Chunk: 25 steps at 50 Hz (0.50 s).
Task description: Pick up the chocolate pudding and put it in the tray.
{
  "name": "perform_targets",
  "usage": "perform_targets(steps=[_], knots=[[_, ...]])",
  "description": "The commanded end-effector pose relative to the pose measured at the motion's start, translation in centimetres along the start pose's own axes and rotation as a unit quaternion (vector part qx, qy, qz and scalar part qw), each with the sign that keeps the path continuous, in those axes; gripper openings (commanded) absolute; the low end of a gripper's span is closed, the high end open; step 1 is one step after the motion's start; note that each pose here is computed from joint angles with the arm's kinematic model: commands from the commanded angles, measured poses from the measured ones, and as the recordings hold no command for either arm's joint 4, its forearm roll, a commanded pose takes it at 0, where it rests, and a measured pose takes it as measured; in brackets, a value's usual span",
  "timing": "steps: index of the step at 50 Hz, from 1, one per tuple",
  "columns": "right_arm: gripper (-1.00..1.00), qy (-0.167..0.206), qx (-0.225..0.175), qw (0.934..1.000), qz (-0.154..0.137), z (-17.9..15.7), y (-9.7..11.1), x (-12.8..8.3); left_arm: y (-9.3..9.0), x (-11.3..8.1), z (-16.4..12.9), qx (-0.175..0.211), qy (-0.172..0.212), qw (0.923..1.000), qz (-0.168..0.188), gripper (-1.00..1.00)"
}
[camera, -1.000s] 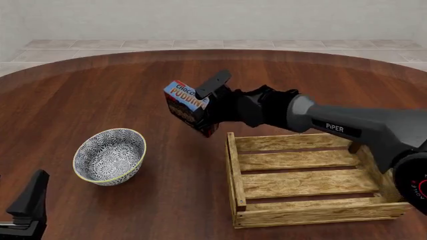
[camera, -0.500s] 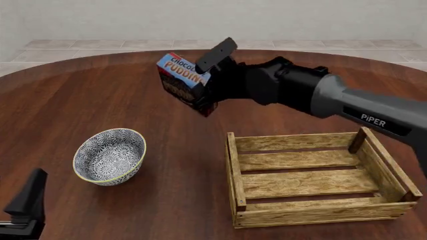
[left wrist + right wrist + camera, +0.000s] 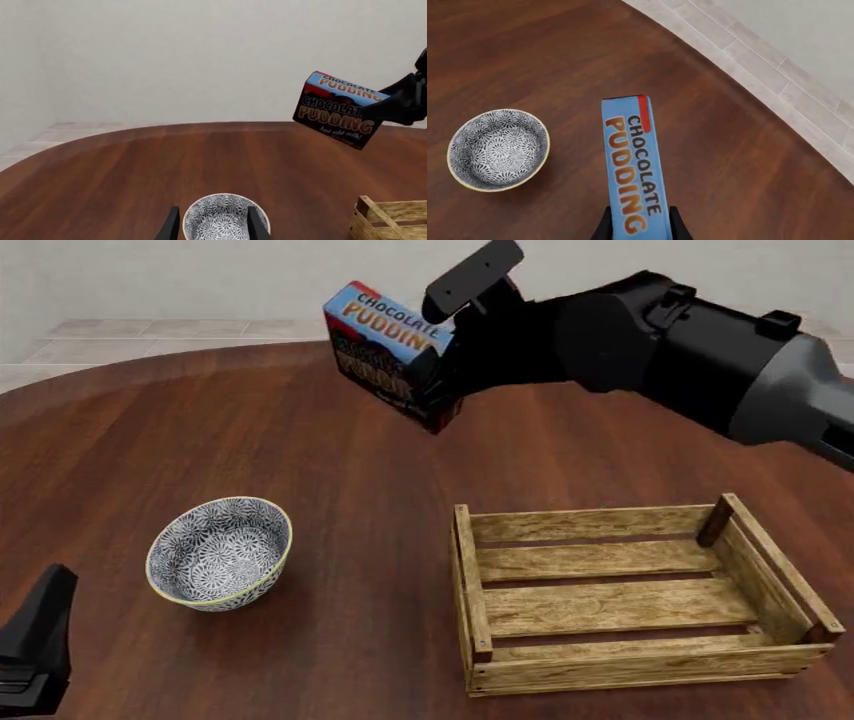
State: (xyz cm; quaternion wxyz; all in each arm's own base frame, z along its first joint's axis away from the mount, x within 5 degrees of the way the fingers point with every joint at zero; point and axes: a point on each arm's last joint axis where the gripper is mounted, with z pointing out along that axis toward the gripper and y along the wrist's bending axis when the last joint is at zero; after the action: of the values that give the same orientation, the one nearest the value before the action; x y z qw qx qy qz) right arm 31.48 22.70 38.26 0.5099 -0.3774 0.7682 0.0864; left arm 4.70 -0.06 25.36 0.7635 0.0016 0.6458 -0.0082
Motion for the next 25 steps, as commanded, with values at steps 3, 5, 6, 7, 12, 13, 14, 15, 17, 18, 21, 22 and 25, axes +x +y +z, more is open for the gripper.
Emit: perform_targets(steps=[3,5,6,7,12,13,14,15,17,18,21,22,25], knots=[[-1.00,-0.009,0.014,0.9998,0.012,-3.5,-1.2,-1.0,0.0,0.0,0.0,0.004,-0.004,1.0000,-0.005,1.00],[-1.00,-0.009,0.017,0.9997,0.012,-4.0,-1.4,-0.9,0.0,0.0,0.0,0.005,-0.004,1.0000,-0.005,1.00],[-1.00,-0.009,0.017,0.9997,0.012,-4.1,-1.5,-0.9,0.0,0.1,0.0,0.005,-0.005,1.0000,-0.006,1.00],[-1.00,-0.010,0.018,0.9997,0.012,-4.5,-1.5,-0.8,-0.1,0.1,0.0,0.005,-0.005,0.9999,-0.007,1.00],[-1.00,-0.012,0.022,0.9996,0.014,-5.4,-1.6,-0.7,-0.1,0.2,0.0,0.007,-0.006,0.9999,-0.007,1.00],[-1.00,-0.012,0.023,0.9996,0.014,-5.9,-1.6,-0.5,-0.1,0.2,0.0,0.007,-0.007,0.9999,-0.009,1.00],[-1.00,-0.012,0.023,0.9996,0.014,-5.9,-1.6,-0.5,-0.1,0.2,0.0,0.007,-0.007,0.9999,-0.009,1.00],[-1.00,-0.012,0.023,0.9996,0.014,-6.1,-1.6,-0.4,-0.1,0.2,0.0,0.007,-0.007,0.9999,-0.008,1.00],[-1.00,-0.013,0.026,0.9995,0.015,-6.5,-1.8,-0.3,-0.1,0.2,0.0,0.008,-0.007,0.9999,-0.009,1.00],[-1.00,-0.014,0.027,0.9994,0.016,-6.7,-1.8,-0.3,-0.1,0.2,0.0,0.008,-0.007,0.9999,-0.009,1.00],[-1.00,-0.018,0.032,0.9990,0.023,-7.6,-2.0,-0.3,-0.1,0.0,0.0,0.009,-0.007,0.9999,-0.009,1.00],[-1.00,-0.018,0.032,0.9990,0.023,-7.6,-2.0,-0.3,-0.1,0.0,0.0,0.009,-0.007,0.9999,-0.009,1.00],[-1.00,-0.021,0.036,0.9987,0.028,-8.3,-2.2,-0.3,-0.1,0.0,0.0,0.010,-0.007,0.9999,-0.009,1.00]])
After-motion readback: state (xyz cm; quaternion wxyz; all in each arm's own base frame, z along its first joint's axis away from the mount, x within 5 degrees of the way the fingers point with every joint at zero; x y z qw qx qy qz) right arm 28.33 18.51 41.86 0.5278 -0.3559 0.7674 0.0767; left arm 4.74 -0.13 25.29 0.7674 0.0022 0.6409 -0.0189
